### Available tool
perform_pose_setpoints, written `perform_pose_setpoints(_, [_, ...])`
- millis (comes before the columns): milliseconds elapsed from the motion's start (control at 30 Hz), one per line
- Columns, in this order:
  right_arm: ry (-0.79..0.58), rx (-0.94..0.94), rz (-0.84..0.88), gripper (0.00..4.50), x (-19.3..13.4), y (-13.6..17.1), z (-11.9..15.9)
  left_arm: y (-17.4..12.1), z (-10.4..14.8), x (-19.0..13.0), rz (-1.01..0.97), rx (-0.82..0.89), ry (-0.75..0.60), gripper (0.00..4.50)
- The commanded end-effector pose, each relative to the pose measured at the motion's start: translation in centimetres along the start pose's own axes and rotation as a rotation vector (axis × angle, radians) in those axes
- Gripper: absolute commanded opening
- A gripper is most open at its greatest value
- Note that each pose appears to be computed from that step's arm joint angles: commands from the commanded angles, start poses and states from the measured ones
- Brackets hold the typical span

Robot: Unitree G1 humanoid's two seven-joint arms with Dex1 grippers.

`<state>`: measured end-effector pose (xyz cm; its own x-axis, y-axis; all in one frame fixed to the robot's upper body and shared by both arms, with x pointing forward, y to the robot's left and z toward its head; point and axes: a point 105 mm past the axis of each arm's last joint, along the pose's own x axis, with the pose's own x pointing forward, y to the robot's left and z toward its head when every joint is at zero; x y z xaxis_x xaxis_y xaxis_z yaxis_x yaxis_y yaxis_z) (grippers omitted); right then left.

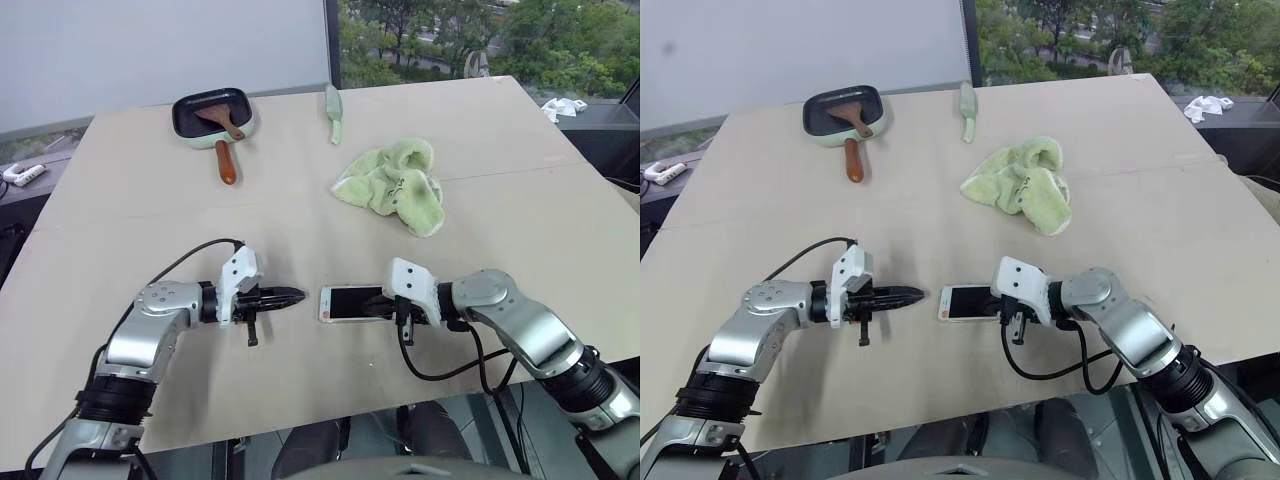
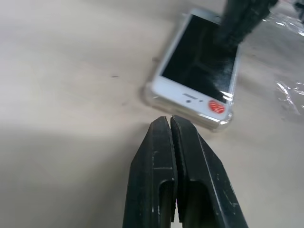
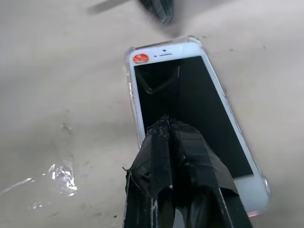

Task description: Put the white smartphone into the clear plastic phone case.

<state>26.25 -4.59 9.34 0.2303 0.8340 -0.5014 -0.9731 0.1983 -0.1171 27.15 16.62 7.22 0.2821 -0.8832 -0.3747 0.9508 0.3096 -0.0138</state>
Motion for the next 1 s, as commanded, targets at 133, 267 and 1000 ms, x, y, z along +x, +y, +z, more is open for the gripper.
perform_pose_setpoints(133, [-0.133, -0.011, -0.052, 0.0, -3.5, -0.8, 3.3, -0.3, 0.7, 1.6, -0.037, 0.047, -0.009, 0.06])
perform_pose_setpoints(267, [-0.165, -0.002, -0.101, 0.0, -5.0, -1.4, 2.4, -0.2, 0.9, 2.2, -0.047, 0.048, -0.009, 0.06])
perform_pose_setpoints(1000, [-0.057, -0.015, -0.096, 0.0, -2.4, -1.7, -4.5, -0.7, 2.2, 2.2, -0.044, 0.065, -0.021, 0.06])
